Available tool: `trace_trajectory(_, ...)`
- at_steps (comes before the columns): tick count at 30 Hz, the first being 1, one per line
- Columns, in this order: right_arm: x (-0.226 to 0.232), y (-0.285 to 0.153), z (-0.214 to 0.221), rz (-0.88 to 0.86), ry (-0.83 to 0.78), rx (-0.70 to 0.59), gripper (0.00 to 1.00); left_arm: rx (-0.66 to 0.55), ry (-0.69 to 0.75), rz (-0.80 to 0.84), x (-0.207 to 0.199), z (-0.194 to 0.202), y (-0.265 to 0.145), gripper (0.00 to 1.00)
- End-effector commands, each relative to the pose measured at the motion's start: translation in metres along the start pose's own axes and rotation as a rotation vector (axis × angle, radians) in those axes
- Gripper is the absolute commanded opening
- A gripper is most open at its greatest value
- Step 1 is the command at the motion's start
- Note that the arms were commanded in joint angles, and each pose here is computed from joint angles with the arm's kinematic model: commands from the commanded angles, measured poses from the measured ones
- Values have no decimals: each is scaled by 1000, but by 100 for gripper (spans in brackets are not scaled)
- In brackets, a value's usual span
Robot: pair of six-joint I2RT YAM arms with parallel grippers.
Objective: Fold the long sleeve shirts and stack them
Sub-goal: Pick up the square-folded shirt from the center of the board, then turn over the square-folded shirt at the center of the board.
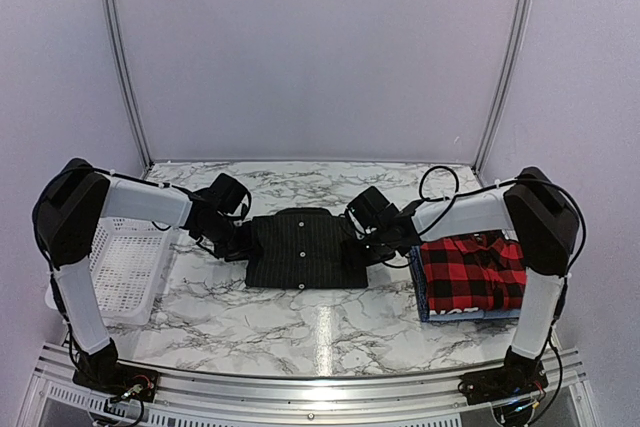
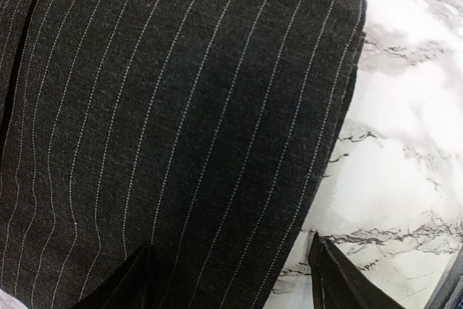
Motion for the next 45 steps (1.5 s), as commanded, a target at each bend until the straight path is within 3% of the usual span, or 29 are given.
trace_trajectory(1, -8, -4, -2, 21, 31, -20, 67, 65, 17, -165, 24, 17, 17, 40)
trace_trajectory(4, -8, -3, 0, 21, 30, -17, 67, 88, 8, -185, 27, 23, 25, 35)
trace_trajectory(12, -3, -8, -8, -6, 22, -31, 67, 30, -14, -167, 17, 15, 18, 0)
trace_trajectory(18, 1, -28, -19, -37, 29, -65, 67, -60, 25, -144, 14, -3, -28, 0)
trace_trajectory(25, 5, -46, -34, -56, 27, -107, 67, -75, 52, -149, 37, -9, -68, 0)
trace_trajectory(39, 46, -10, -40, -114, -22, -70, 66, -22, 96, -92, 48, -26, -99, 0)
trace_trajectory(45, 77, 9, -46, -131, -43, -71, 55, -19, 96, -98, 51, -28, -103, 0)
Point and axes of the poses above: each gripper's point midway between its finger pads, its own y axis out along the fingers, its own x axis along the line the jaws close on, z = x × y, the point moved 5 cm from there along -y, back along the fingers, and after that the axes turned 1 degree about y, right-handed, at the moved point
